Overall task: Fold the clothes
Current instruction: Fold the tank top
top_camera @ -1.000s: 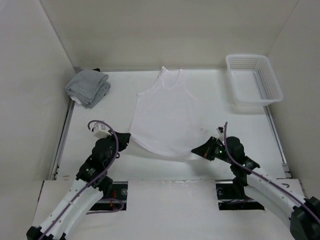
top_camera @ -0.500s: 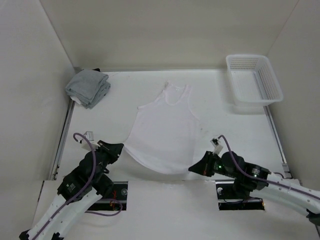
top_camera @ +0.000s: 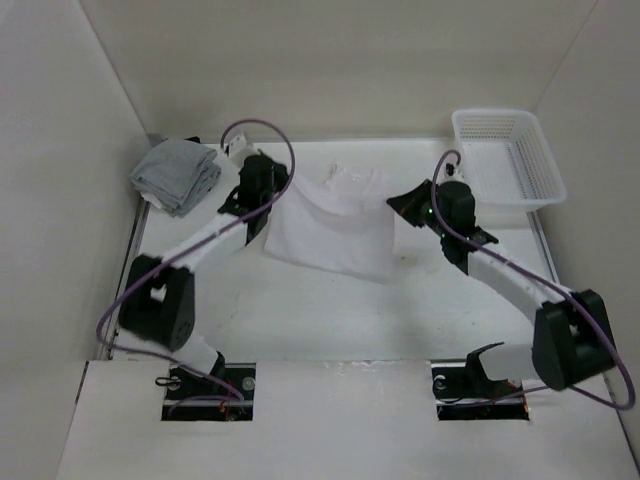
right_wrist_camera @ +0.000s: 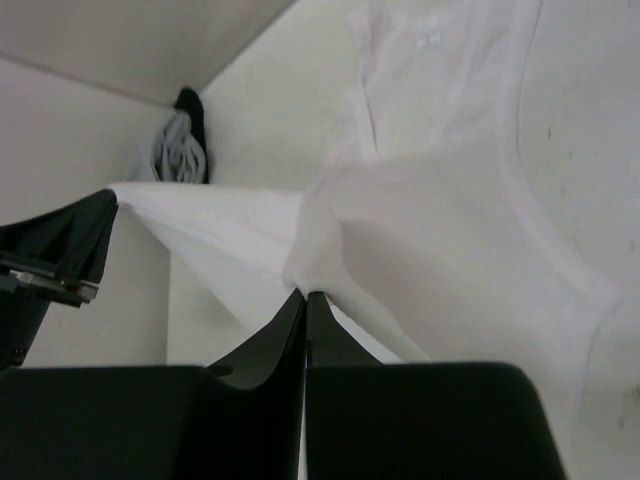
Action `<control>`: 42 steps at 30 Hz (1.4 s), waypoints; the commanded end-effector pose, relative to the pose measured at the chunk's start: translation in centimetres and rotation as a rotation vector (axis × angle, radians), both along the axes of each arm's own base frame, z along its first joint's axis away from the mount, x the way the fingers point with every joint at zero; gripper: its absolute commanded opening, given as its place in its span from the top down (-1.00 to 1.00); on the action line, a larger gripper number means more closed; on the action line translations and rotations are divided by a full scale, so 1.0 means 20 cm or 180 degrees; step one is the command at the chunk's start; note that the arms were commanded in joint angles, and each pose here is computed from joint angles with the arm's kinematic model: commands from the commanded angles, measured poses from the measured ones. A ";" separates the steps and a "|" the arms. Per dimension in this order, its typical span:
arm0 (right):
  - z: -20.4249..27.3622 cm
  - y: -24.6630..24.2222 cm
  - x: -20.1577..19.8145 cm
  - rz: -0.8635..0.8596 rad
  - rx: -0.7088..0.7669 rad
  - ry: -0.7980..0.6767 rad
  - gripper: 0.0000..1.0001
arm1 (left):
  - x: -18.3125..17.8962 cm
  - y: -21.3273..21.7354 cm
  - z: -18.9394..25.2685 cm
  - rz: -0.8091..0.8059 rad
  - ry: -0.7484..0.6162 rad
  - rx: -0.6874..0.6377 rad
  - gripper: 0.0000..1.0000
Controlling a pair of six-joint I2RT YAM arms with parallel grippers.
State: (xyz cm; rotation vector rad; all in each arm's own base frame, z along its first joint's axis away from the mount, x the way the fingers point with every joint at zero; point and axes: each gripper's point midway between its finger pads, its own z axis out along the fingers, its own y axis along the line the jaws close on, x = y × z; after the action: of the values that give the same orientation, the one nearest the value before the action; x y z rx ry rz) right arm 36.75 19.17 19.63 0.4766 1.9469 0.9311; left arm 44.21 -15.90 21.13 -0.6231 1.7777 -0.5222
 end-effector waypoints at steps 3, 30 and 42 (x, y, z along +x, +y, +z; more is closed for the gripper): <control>0.13 -0.15 0.46 -0.0231 0.0174 -0.0348 0.98 | 0.62 -0.17 0.27 -0.0134 -0.0590 -0.0229 0.97; -0.37 -0.05 0.05 -0.0180 -0.0010 0.0054 0.92 | -0.22 0.14 -0.76 -0.0145 0.0667 -0.0615 0.17; -0.66 -0.12 -0.15 -0.0372 -0.0044 0.0354 0.23 | -0.08 0.16 -0.93 0.0034 0.0882 -0.0928 0.41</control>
State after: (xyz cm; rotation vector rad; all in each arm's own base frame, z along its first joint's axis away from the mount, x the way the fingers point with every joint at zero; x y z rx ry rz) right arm 32.50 16.62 4.89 0.6257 2.1115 0.8029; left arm 41.97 -12.48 3.33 -0.8986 1.9667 -0.6968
